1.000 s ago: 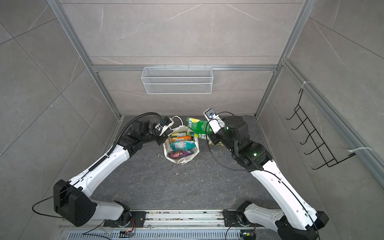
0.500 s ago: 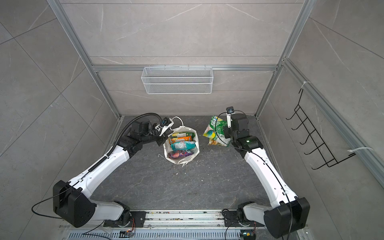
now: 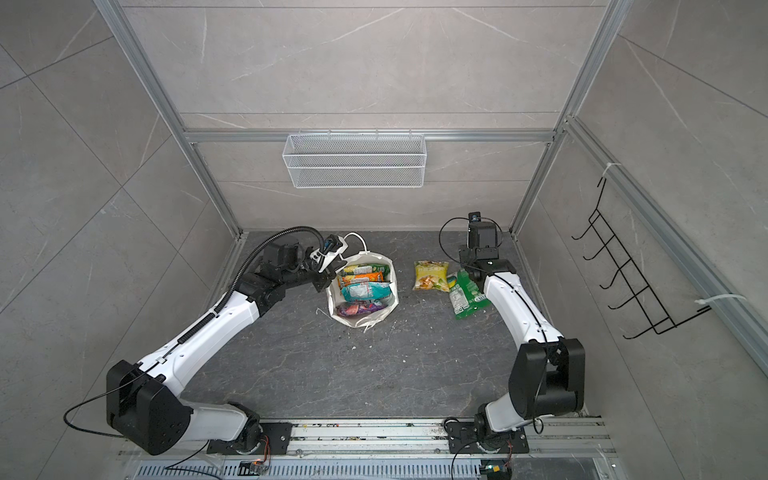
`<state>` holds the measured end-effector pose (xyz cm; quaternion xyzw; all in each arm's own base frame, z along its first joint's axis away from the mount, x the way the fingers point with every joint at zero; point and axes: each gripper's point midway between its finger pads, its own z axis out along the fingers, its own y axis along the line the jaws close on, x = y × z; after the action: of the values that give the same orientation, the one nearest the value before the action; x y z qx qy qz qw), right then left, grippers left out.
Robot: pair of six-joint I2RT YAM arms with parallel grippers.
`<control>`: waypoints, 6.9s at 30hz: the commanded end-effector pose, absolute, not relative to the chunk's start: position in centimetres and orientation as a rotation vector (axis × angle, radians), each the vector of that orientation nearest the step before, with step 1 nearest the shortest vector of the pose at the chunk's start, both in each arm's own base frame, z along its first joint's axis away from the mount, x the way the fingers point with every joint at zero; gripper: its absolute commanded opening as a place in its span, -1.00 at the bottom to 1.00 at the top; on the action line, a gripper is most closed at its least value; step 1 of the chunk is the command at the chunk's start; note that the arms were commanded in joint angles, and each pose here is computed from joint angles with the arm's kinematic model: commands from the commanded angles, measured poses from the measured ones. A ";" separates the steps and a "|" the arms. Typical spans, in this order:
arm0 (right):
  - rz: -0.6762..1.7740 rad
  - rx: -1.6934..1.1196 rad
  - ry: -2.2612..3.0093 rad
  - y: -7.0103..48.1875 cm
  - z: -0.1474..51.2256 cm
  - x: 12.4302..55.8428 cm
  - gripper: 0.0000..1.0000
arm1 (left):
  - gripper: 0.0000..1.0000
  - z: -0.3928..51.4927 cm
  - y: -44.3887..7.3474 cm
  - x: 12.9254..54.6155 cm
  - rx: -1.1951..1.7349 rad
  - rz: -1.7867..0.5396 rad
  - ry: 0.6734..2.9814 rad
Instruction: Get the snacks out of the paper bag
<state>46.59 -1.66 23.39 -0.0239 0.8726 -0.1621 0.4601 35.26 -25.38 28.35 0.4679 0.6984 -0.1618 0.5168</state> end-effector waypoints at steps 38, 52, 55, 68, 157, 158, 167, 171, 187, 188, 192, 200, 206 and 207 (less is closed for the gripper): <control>-0.629 -0.059 2.805 3.0 3.8 41.0 0.20 | -1.00 29.4 -26.3 35.7 1.109 -0.441 1.639; -0.447 -0.138 2.759 3.7 3.0 46.5 -0.42 | -1.00 30.4 -26.1 35.0 1.099 -0.444 1.609; -0.392 -0.192 2.721 4.5 3.6 47.6 -0.44 | -1.00 30.4 -26.0 35.0 1.101 -0.441 1.604; -0.237 -0.084 2.560 6.2 11.3 48.4 -0.17 | -1.00 30.8 -25.8 34.7 1.091 -0.433 1.600; -0.063 0.516 2.613 -3.3 9.7 47.7 0.88 | -1.00 29.9 -25.8 34.0 1.083 -0.457 1.571; -0.058 0.514 2.629 -3.1 9.0 47.7 0.87 | -1.00 29.8 -25.8 34.1 1.086 -0.456 1.575; -0.048 0.495 2.728 -2.7 4.9 47.9 0.43 | -1.00 29.2 -26.2 34.2 1.095 -0.482 1.587; -0.095 0.464 2.766 -3.0 3.6 47.9 0.21 | -1.00 29.3 -26.2 34.1 1.095 -0.480 1.570; -0.127 0.337 2.713 -2.8 5.3 50.8 0.10 | -1.00 30.3 -26.7 33.0 1.122 -0.538 1.524; -0.109 0.333 2.698 -2.5 6.1 51.0 0.10 | -1.00 30.2 -26.7 32.8 1.128 -0.540 1.525; -0.051 0.283 2.590 -0.9 13.0 51.3 0.14 | -1.00 29.9 -26.8 32.8 1.133 -0.545 1.529; 0.283 -0.305 2.160 12.5 28.8 46.1 -0.12 | -1.00 29.6 -27.2 32.4 1.177 -0.567 1.515; 0.489 -0.872 1.844 24.1 30.9 36.9 -0.27 | -1.00 28.9 -27.2 32.4 1.199 -0.556 1.518; 0.488 -0.907 1.811 24.7 30.5 35.9 -0.32 | -1.00 28.9 -27.2 32.3 1.201 -0.559 1.519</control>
<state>37.88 22.14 34.21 -0.2840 0.7800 0.1934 0.5229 32.88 -26.79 27.50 0.4898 0.6636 -0.2278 0.5175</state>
